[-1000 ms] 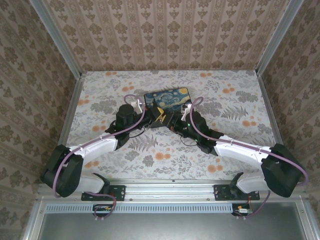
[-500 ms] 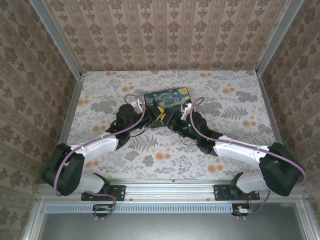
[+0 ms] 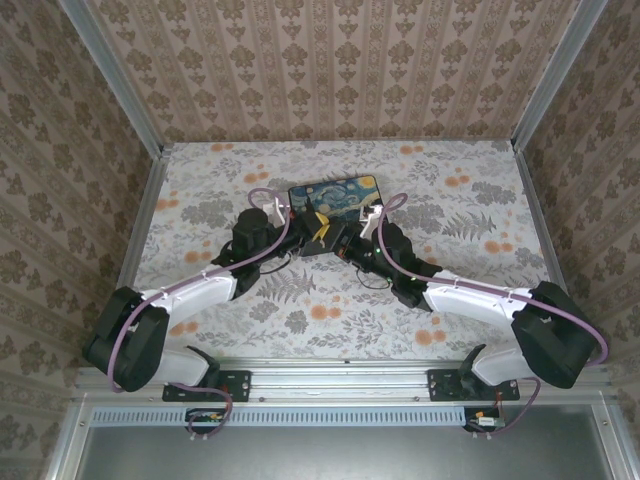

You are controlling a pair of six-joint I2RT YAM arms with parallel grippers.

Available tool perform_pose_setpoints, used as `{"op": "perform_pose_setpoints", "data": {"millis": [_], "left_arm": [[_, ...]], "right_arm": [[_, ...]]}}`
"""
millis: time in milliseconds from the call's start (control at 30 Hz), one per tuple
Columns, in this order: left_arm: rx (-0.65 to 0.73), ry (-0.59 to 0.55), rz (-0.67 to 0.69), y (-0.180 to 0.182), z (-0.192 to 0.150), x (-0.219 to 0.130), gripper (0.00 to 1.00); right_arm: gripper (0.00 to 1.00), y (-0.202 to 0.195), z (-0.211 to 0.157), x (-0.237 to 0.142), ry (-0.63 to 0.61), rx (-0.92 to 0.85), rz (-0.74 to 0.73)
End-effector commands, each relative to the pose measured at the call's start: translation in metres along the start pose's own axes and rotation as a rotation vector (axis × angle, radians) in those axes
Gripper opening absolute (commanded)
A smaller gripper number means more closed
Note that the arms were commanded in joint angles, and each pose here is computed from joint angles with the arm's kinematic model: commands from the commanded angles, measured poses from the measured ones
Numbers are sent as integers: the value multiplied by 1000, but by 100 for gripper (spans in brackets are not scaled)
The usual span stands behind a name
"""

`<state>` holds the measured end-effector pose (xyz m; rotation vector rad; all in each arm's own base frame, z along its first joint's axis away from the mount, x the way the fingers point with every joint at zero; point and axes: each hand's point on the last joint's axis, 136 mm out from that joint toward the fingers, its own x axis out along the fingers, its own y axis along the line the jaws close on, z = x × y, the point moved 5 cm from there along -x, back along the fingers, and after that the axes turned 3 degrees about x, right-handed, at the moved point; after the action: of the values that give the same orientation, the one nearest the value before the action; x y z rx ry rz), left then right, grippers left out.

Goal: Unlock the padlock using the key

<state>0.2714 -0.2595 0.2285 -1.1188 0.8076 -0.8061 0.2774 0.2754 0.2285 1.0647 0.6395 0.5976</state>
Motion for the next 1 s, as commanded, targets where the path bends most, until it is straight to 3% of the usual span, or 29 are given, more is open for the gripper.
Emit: {"op": "perform_pose_setpoints", "data": {"millis": [0, 333, 400, 467, 567, 667, 800, 967], "left_arm": [[16, -2, -61, -19, 3, 3, 0], [9, -13, -60, -17, 3, 3, 0], [7, -17, -51, -15, 3, 1, 14], [8, -26, -42, -12, 4, -2, 19], [7, -39, 2, -3, 8, -10, 43], [-7, -31, 36, 5, 13, -19, 49], [15, 51, 75, 9, 11, -22, 50], [115, 283, 71, 0, -4, -18, 51]], "right_arm": [[17, 7, 1, 8, -4, -4, 39], [4, 5, 1, 6, -18, 9, 63], [2, 2, 3, 4, -23, 3, 59], [0, -1, 3, 2, -19, -14, 46], [0, -6, 4, -6, -2, -59, 24], [0, -12, 3, -13, 42, -126, -8], [0, -15, 6, -25, 110, -206, -14], [0, -9, 10, -40, 277, -336, -6]]}}
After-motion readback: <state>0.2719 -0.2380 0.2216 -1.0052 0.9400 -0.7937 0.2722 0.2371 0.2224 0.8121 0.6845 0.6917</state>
